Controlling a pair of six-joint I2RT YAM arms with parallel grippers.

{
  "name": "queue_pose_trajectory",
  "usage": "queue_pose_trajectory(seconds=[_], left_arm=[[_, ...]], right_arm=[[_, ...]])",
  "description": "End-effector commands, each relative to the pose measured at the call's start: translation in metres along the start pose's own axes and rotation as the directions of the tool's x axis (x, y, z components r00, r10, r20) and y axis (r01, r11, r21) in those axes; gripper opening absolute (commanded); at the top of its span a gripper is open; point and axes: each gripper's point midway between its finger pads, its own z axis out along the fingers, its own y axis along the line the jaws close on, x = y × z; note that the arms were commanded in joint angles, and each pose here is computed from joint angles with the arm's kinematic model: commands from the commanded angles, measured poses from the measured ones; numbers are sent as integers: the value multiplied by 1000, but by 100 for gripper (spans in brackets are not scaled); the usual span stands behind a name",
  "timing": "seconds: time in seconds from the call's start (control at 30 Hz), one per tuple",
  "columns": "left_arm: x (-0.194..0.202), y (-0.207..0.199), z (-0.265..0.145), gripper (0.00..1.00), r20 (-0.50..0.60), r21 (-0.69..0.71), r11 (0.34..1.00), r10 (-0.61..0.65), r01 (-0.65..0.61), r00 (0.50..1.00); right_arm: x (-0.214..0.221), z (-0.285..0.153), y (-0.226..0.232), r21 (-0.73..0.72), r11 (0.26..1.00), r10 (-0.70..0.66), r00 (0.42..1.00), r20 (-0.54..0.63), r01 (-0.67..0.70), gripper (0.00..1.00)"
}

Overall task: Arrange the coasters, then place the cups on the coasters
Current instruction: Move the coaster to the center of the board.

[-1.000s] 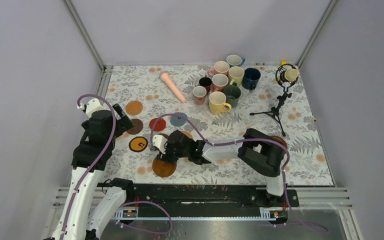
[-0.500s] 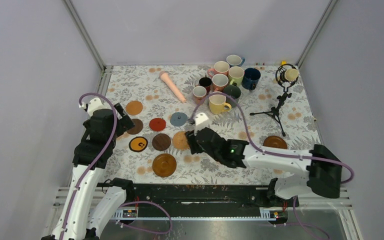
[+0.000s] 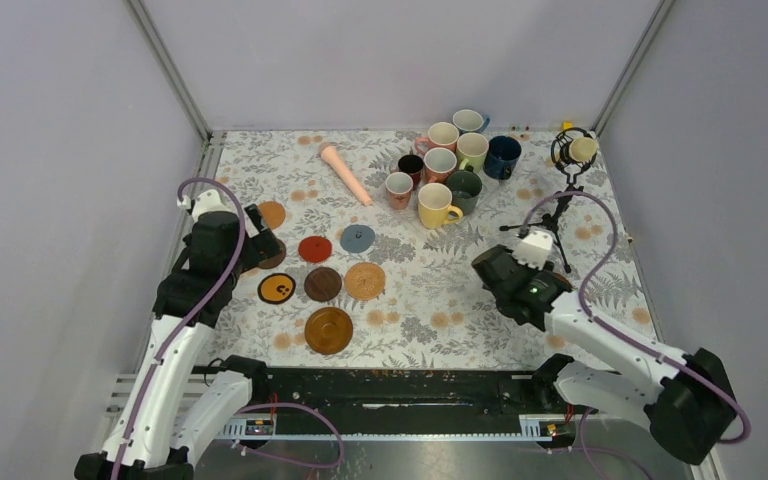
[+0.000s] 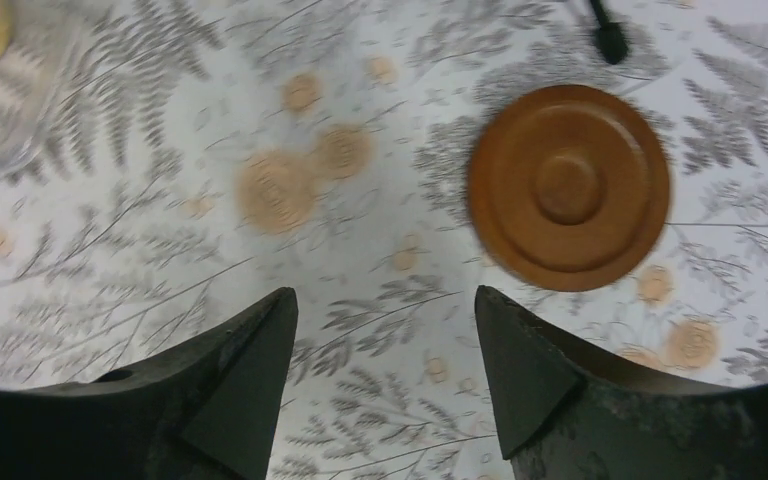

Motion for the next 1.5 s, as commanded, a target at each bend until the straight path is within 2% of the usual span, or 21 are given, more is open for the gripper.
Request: queue_pose_trajectory(seconds=[0.0,0.13,0.33,0.53,0.7,0.83,1.0,1.23,1.33,1.47], left_arm=[[-12,-18,-7,99,37,97,995,-4,1,999],[-5,-24,1,99,-8,102,995,17,-16,1000],[-4,-29,1,99,-17,128,991,26,-23,1000],[0,-28,2,99,-25,127,992,26,-22,999],[-3,-36,2,99,-34,157,987,26,-20,999],[-4,-23,-4,99,-2,114,993,29,-29,1000],[-8,-20,-7,99,18,104,994,25,-26,1000],[-9,-21,-11,99,27,115,993,18,-21,999],[-10,-22,-11,99,26,121,992,16,-19,1000],[-10,-22,-12,99,30,125,992,13,-17,999]], right_arm=[[-14,8,-43,131,988,80,995,62,-88,75],[-5,27,-61,198,973,127,992,-21,-120,79],[3,49,-58,188,958,240,964,-114,-216,78],[-4,71,-58,196,954,256,957,-135,-228,77],[5,83,-52,193,956,262,940,-217,-222,74],[11,80,-38,131,963,263,923,-281,-235,69],[29,72,-11,35,958,274,870,-410,-285,60],[47,59,17,-64,921,300,803,-516,-385,51],[59,43,42,-154,906,241,778,-580,-395,49],[81,19,74,-256,915,86,772,-630,-311,48]])
